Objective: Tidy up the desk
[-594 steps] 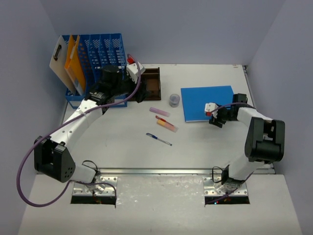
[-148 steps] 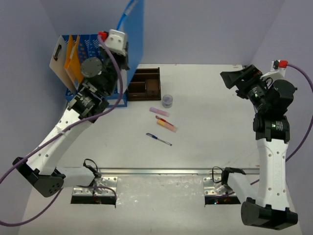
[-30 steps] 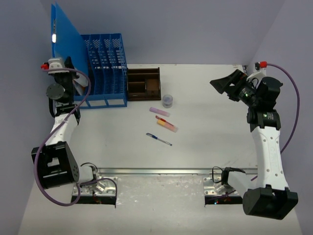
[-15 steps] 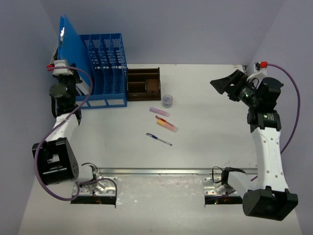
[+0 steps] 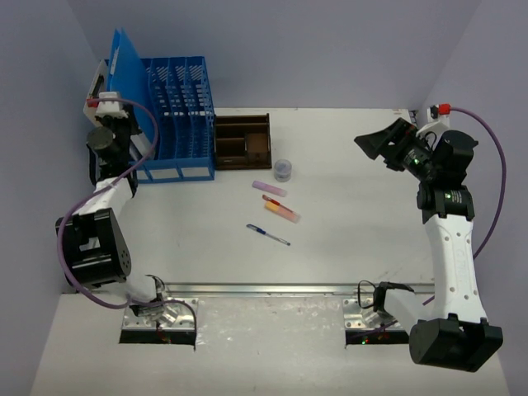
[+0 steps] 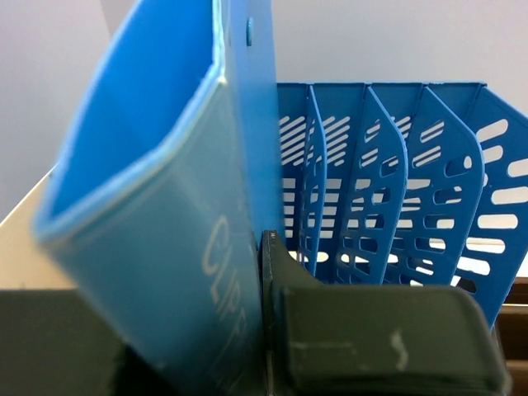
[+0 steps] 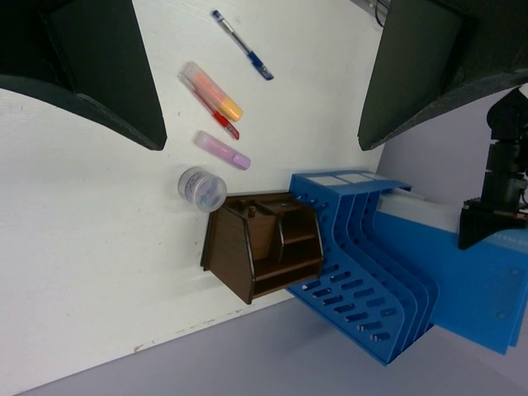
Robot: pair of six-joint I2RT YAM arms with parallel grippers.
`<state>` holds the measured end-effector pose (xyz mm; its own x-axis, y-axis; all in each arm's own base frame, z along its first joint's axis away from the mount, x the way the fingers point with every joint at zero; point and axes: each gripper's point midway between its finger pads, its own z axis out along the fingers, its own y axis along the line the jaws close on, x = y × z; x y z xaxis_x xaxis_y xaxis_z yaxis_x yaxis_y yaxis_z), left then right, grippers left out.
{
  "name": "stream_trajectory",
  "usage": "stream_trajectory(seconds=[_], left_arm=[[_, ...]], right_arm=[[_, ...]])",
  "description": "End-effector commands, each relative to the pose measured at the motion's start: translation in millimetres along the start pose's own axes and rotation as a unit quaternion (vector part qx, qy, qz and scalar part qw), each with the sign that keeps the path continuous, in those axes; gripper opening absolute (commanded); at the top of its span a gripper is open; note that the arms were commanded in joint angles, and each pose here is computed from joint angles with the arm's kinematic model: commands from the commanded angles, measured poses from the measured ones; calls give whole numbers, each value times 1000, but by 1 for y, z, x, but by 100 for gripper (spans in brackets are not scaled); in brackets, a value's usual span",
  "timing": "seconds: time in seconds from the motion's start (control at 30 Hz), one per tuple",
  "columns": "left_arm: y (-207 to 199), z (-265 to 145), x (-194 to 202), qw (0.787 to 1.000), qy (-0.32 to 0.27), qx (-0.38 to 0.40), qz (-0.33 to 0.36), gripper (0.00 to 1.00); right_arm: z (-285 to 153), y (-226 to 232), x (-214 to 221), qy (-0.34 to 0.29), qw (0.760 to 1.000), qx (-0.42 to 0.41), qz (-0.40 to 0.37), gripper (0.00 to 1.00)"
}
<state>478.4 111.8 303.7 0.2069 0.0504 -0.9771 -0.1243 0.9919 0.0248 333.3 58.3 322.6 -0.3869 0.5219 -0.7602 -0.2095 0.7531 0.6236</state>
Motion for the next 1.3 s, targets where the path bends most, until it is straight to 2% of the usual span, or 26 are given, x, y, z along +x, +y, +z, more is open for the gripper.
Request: stream_trajectory(seconds=[0.0,0.43,0.53,0.57,0.67,0.73,0.83,1.07,1.17,1.23,1.27], left_arm=[[4,15,-31,999,-36,3,23,0],[3,15,20,999,29,10,18,2],[2,17,24,999,38,14,13,26],[1,17,24,999,40,16,10,40],[-4,19,17,999,39,26,-2,61],[-7,21,5,999,36,33,-9,68],[-10,23,-18,999,30,41,-16,71],[-34,4,-162,992,-78,100,7,71],[-37,-9,-198,990,-85,106,24,76],[-44,-18,-192,991,-46,125,33,87],[-46,-22,-193,991,-36,128,33,88]], right_arm=[[-2,7,-6,-10,999,-11,-30,99],[1,0,3,6,999,-7,-32,99],[1,-2,5,9,999,-7,-33,99],[2,-3,5,11,999,-5,-33,99],[2,-4,7,13,999,-8,-38,99],[3,-4,9,16,999,-10,-39,99],[2,-4,10,22,998,-13,-52,99],[2,-15,17,29,995,-2,-93,99],[4,-25,26,48,992,11,-115,99],[7,-33,34,70,988,19,-133,99],[8,-35,36,77,987,20,-141,99]])
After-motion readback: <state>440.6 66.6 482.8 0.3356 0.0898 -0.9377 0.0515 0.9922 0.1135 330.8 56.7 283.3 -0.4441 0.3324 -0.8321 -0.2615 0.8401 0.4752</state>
